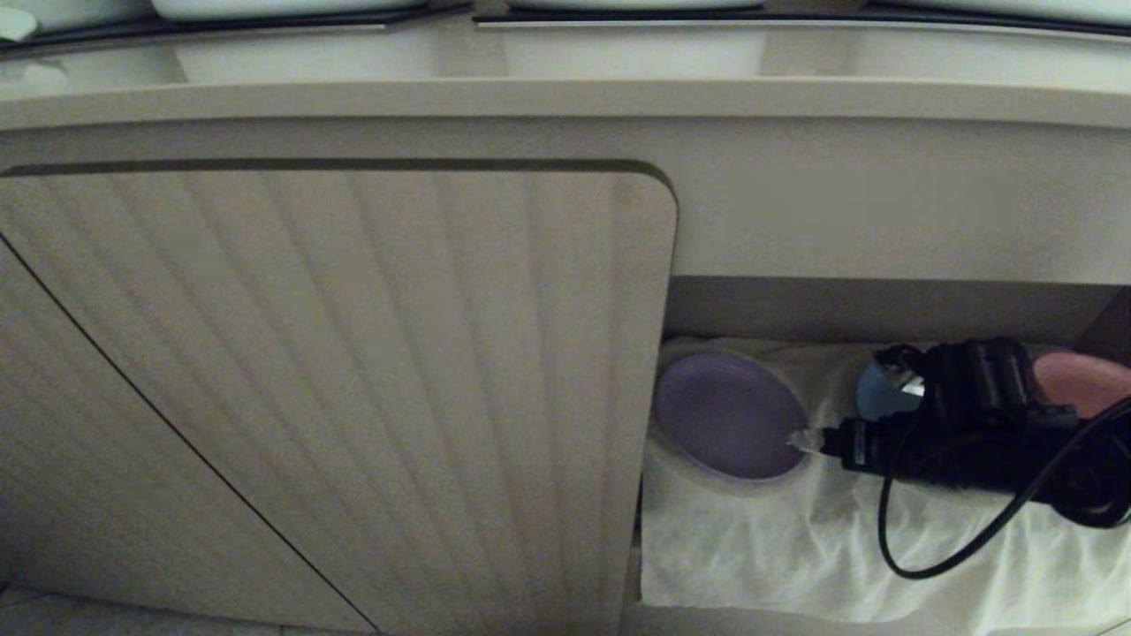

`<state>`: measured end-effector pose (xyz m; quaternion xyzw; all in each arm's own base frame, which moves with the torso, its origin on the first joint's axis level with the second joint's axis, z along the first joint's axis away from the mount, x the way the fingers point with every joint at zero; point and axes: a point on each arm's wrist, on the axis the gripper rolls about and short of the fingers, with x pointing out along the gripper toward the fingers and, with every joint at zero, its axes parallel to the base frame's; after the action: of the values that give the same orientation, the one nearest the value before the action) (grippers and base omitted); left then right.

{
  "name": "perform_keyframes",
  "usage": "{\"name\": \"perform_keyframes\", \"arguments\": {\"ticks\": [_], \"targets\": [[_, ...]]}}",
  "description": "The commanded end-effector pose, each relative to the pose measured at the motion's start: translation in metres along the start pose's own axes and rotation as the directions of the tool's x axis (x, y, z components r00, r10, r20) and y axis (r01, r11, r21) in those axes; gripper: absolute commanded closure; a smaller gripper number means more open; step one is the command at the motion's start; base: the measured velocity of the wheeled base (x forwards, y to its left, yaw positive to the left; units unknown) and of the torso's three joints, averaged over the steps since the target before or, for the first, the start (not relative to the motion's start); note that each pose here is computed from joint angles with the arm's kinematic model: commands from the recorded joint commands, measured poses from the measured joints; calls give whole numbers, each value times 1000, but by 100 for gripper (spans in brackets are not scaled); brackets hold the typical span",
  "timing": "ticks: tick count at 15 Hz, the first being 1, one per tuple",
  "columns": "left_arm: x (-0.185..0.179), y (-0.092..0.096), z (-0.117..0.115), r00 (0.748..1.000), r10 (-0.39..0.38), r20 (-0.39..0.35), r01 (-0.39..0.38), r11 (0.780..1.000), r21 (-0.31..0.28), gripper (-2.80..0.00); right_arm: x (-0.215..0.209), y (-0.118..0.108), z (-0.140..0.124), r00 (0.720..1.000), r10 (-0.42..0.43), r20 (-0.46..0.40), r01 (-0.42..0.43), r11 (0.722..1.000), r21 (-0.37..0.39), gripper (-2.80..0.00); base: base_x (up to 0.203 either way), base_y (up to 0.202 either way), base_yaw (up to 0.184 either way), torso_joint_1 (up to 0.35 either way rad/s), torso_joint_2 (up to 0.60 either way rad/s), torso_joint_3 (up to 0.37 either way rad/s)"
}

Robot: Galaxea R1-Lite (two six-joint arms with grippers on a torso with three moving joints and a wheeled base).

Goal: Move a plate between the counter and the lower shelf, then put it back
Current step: Pick up the plate in the cupboard

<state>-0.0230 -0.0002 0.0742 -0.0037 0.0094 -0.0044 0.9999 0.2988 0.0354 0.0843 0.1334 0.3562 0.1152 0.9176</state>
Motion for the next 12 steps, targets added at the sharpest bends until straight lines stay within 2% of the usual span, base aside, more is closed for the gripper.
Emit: {"name": "perform_keyframes", "arguments": {"ticks": [1,5,12], "targets": [[0,0,0,1000,0,0,0,1000,0,0,0,4,-5,1000,12,-6,-13,1000,-9,-280,0,0,0,0,0,0],[0,0,0,1000,0,0,0,1000,0,0,0,9,-16,999,32,0,-32,999,-28,-280,0,0,0,0,0,0],[0,0,0,1000,0,0,0,1000,0,0,1,10,-10,998,45,48,-43,998,-45,-280,0,0,0,0,0,0]]}}
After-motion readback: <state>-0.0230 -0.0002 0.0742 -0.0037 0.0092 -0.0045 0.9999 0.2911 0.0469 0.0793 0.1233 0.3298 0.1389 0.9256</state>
